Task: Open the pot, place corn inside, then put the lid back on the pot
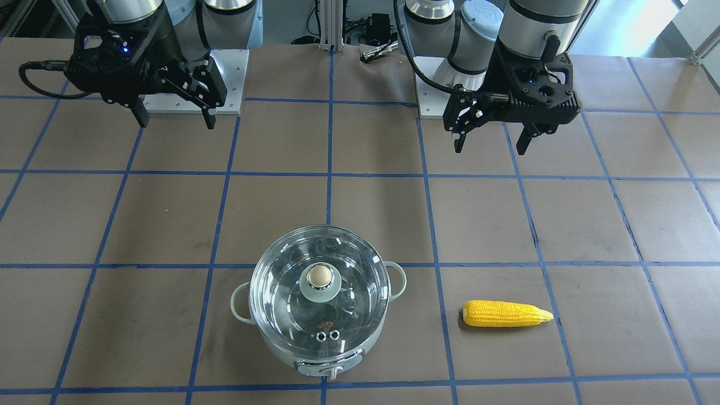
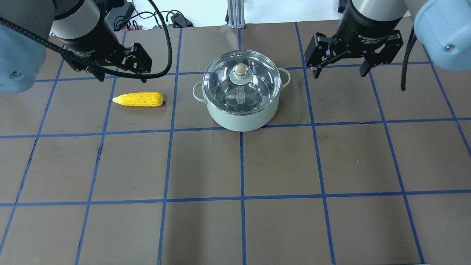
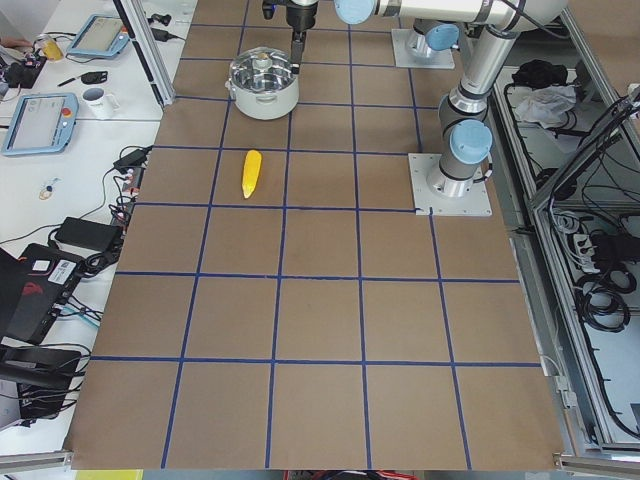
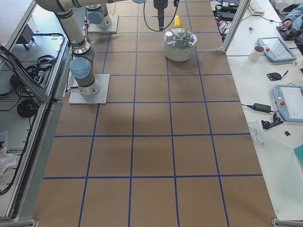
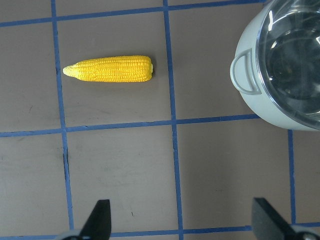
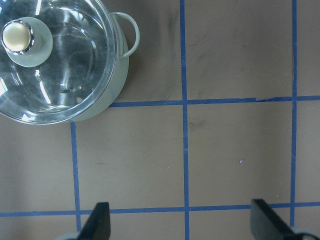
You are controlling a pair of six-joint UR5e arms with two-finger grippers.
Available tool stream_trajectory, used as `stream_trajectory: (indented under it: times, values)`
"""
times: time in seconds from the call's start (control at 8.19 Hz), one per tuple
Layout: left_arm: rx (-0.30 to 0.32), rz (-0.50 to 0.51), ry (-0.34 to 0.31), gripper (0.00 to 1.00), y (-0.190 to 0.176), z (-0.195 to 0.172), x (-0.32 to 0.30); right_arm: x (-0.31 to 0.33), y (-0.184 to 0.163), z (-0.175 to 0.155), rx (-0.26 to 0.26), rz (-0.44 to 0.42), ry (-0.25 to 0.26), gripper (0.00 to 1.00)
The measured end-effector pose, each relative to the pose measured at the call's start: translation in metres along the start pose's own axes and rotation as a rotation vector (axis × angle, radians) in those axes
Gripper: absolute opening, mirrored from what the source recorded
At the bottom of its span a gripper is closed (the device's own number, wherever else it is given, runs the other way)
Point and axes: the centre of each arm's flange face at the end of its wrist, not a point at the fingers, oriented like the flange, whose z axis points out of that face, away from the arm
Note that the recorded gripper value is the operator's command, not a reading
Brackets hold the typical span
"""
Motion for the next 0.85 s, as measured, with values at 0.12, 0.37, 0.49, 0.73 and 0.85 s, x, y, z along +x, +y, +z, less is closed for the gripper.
stream_trajectory:
  times: [0.12, 0.37, 0.49, 0.73, 0.85]
  values:
    - [0.001, 0.0, 0.0, 1.0, 0.001, -0.001, 0.0, 0.003, -0.002, 0.001, -0.002, 0.002, -0.008, 1.0]
    - [0.005, 0.044, -0.005, 1.0, 0.001, -0.003, -0.002, 0.005, -0.002, 0.001, -0.003, 0.001, -0.011, 1.0]
    - [0.004, 0.119, -0.009, 1.0, -0.001, -0.002, -0.007, 0.005, -0.002, 0.001, -0.003, 0.001, -0.013, 1.0]
    - [-0.009, 0.294, -0.015, 1.0, -0.011, 0.007, -0.031, 0.006, -0.002, 0.001, -0.003, 0.001, -0.011, 1.0]
    - [-0.02, 0.36, -0.014, 1.0, -0.018, 0.015, -0.05, 0.006, -0.002, 0.0, -0.002, 0.0, -0.007, 1.0]
